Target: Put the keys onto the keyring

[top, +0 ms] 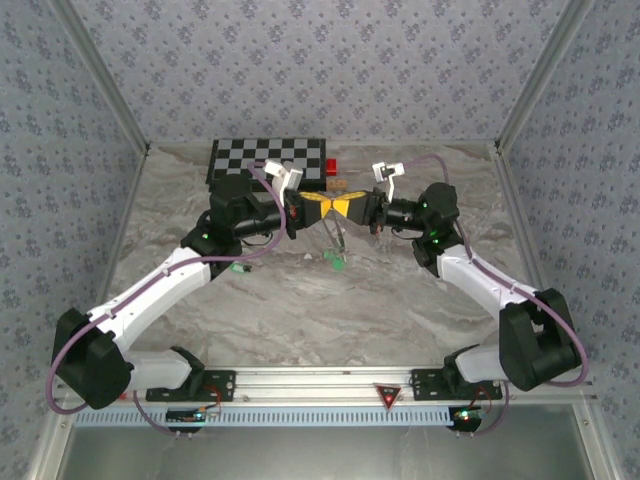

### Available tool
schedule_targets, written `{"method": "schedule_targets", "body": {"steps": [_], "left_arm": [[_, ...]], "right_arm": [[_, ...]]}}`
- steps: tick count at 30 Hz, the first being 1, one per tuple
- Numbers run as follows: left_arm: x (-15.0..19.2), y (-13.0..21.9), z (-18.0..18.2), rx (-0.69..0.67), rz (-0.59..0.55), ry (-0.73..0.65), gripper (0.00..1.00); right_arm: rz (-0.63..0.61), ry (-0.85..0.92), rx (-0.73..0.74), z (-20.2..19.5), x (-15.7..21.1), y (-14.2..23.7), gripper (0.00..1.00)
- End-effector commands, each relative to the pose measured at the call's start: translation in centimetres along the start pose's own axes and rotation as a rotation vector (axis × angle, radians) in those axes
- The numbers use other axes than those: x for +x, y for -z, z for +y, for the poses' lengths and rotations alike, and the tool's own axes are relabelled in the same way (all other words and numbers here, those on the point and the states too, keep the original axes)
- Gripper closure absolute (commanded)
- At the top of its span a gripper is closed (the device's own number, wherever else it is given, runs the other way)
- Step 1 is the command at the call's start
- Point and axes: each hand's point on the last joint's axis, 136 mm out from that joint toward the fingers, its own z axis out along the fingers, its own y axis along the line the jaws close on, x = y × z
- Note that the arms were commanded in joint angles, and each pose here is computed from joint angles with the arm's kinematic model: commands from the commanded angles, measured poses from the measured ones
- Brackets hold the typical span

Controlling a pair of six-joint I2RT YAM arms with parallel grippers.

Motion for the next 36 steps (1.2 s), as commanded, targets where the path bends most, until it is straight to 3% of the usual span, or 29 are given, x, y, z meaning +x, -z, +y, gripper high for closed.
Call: {"method": "schedule_targets", "body": {"steps": [1,4,7,10,13,18,21,36], "left_arm": [[-2.3,0.6,-1.9,0.042,-0.057,-0.064,1.0],[-2.3,0.7,-1.7,0.029,-0.06,-0.062,0.96],[-2.6,1.4,-1.1,-0.011,-0.078,-0.062,0.69],[-3.2,2.6,-0.2,-0.07,-0.119,-0.053,0.5],[-3.4,3.9,1.2,-0.139,-0.158,-0.033,0.4],[-2.1,5.8,4.0,-0.291,-0.164,0.009,0.37],[-0.5,6.9,6.2,-0.408,-0.135,0.045,0.29],[9.4,15.5,15.6,-1.003,0.058,0.253,0.27]], "right_arm": [[-0.012,0.04,-0.01,1.1,-0.8,-0.1,1.0],[-0.007,0.039,-0.006,1.0,-0.7,-0.1,1.0],[-0.003,0.045,0.001,0.9,-0.4,0.0,1.0],[0.0,0.055,0.013,1.0,-0.3,0.2,1.0],[0.007,0.068,0.024,1.0,-0.1,0.2,1.0],[0.023,0.091,0.052,0.9,0.5,0.2,1.0],[0.045,0.121,0.071,1.0,1.1,0.0,1.0],[0.171,0.309,0.248,0.6,5.5,0.2,1.0]]}}
